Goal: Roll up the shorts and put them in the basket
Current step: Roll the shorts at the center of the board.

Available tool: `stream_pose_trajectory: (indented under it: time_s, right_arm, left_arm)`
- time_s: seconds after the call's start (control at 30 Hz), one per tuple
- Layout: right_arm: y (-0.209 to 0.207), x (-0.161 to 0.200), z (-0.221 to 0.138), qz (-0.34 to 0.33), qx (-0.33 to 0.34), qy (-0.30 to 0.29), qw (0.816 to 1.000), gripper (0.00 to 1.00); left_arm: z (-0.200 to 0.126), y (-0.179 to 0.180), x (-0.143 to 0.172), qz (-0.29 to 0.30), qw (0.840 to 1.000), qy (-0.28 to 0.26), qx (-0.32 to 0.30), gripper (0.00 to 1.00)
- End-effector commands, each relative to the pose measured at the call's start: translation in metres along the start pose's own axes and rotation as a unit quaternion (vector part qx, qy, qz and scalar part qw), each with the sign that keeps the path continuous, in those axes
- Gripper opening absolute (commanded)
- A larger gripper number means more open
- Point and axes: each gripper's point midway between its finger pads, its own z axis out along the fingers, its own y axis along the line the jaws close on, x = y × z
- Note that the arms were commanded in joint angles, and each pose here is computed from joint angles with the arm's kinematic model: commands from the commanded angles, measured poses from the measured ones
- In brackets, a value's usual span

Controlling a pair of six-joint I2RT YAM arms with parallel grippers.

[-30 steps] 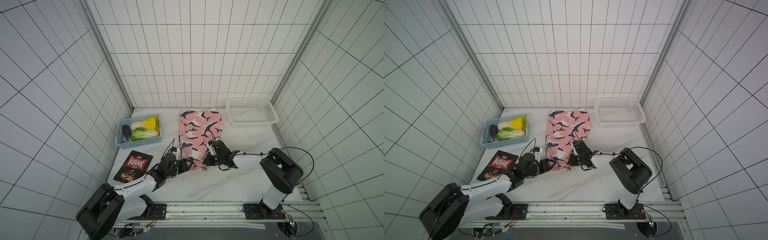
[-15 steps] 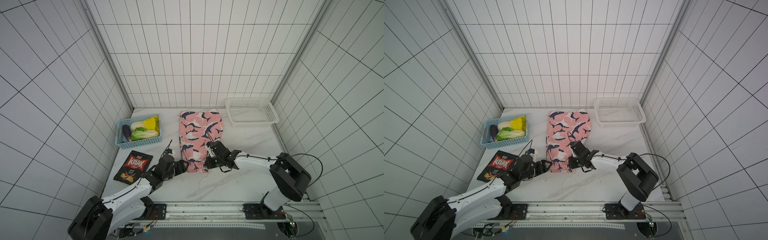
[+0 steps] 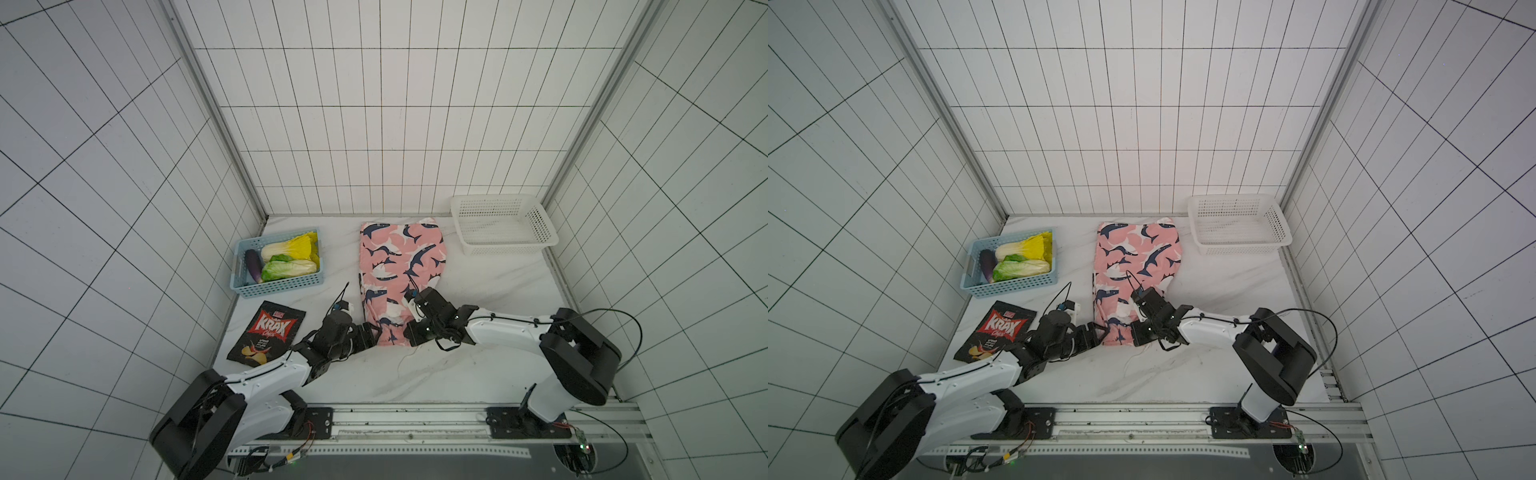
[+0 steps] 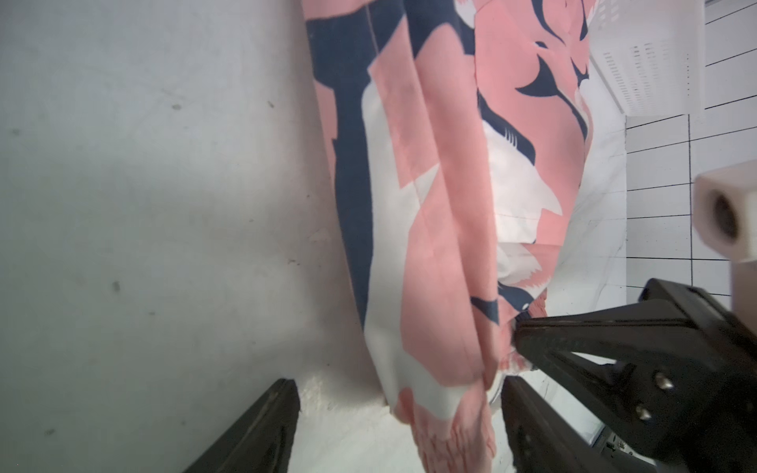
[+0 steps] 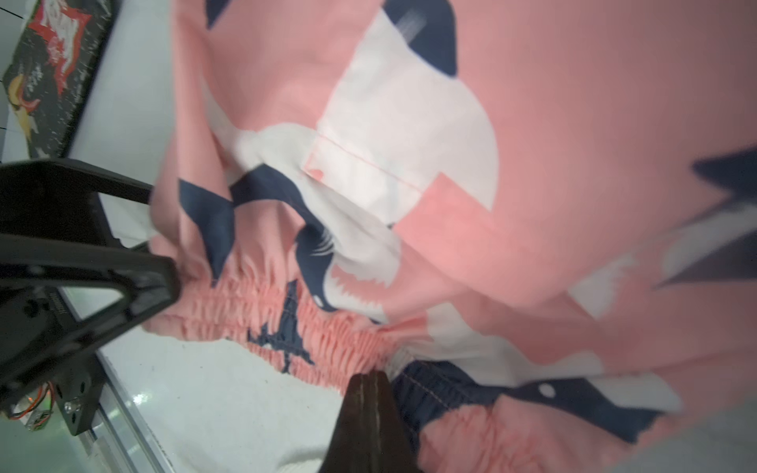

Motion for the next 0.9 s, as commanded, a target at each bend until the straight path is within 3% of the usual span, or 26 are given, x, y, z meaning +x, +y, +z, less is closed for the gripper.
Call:
stream_pose_trajectory:
  time_s: [0.0,0.23,0.47,0.7,0.87]
  right_arm:
    - [-0.024,0.017,0.01,0.042,0.007,0.001,0.999,0.0]
    - [-0.054,0.036,0.032,0.136,-0.026,-0.006,0.99,0.0]
    - [-0.059,0.031,0.035,0.149,-0.04,-0.017,0.988,0.0]
    - [-0.055,0.025,0.039,0.147,-0.049,-0.017,0.988,0.0]
    - [-0.052,0.024,0.042,0.149,-0.058,-0.014,0.987,0.0]
  left_arm:
    - [0.007,-0.009,0.005,0.008,0.999,0.018,0.027,0.83]
    - [0.022,-0.009,0.012,0.008,0.998,0.052,0.026,0.84]
    - [0.044,-0.005,0.017,-0.012,0.995,0.092,0.041,0.86]
    - [0.033,-0.025,0.002,-0.008,0.993,0.038,0.113,0.79]
    - [0.024,-0.041,-0.004,0.015,0.989,0.016,0.15,0.81]
